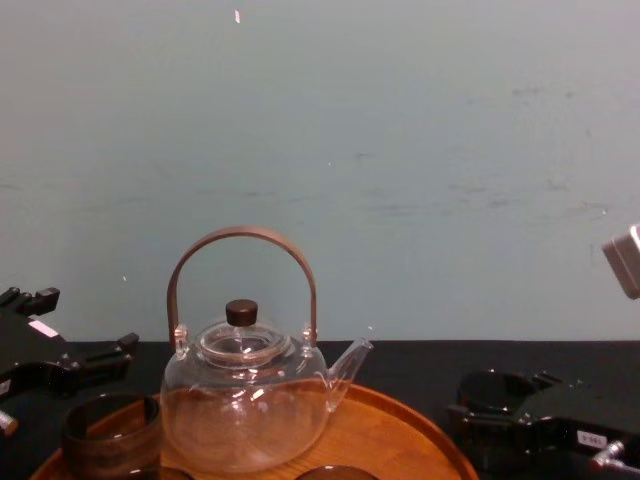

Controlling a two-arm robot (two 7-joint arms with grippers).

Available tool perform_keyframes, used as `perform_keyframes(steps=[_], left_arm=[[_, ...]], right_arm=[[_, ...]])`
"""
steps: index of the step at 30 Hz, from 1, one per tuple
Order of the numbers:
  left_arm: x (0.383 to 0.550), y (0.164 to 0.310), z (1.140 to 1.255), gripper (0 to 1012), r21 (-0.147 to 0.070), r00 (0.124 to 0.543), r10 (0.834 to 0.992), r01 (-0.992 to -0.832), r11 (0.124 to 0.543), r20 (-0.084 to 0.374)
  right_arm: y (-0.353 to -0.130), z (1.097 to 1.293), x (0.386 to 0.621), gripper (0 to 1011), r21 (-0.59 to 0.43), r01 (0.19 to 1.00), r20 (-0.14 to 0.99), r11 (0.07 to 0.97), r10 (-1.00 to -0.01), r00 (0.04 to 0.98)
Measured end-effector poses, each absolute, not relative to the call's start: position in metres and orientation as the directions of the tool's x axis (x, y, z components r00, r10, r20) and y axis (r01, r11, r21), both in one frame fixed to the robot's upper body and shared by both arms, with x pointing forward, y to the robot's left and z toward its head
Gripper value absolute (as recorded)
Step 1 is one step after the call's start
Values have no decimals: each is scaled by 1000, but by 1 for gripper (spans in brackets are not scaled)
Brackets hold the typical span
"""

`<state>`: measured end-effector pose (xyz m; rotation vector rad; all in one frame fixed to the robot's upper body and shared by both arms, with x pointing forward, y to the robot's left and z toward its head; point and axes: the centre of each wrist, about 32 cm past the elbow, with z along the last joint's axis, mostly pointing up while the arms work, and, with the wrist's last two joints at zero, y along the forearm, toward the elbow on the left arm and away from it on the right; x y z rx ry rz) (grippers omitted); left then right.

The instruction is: Pick up the glass from the table and place it on the tray.

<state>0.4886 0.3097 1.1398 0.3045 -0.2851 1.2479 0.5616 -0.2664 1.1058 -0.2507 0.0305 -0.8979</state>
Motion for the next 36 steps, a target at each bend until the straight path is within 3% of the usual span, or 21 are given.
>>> perform_keyframes(steps=[27, 32, 36], left_arm=[[489, 310, 1140, 1001, 70, 292, 880, -955, 287, 374], [489, 310, 1140, 1001, 70, 292, 880, -955, 287, 374], [489, 310, 1140, 1001, 70, 292, 880, -955, 287, 374]], right_arm=[[-267, 1106, 562, 1002, -228, 771, 79, 595, -778, 624], [-267, 1106, 562, 912, -228, 771, 79, 595, -778, 624], [-267, 1106, 562, 905, -228, 771, 78, 595, -778, 624]])
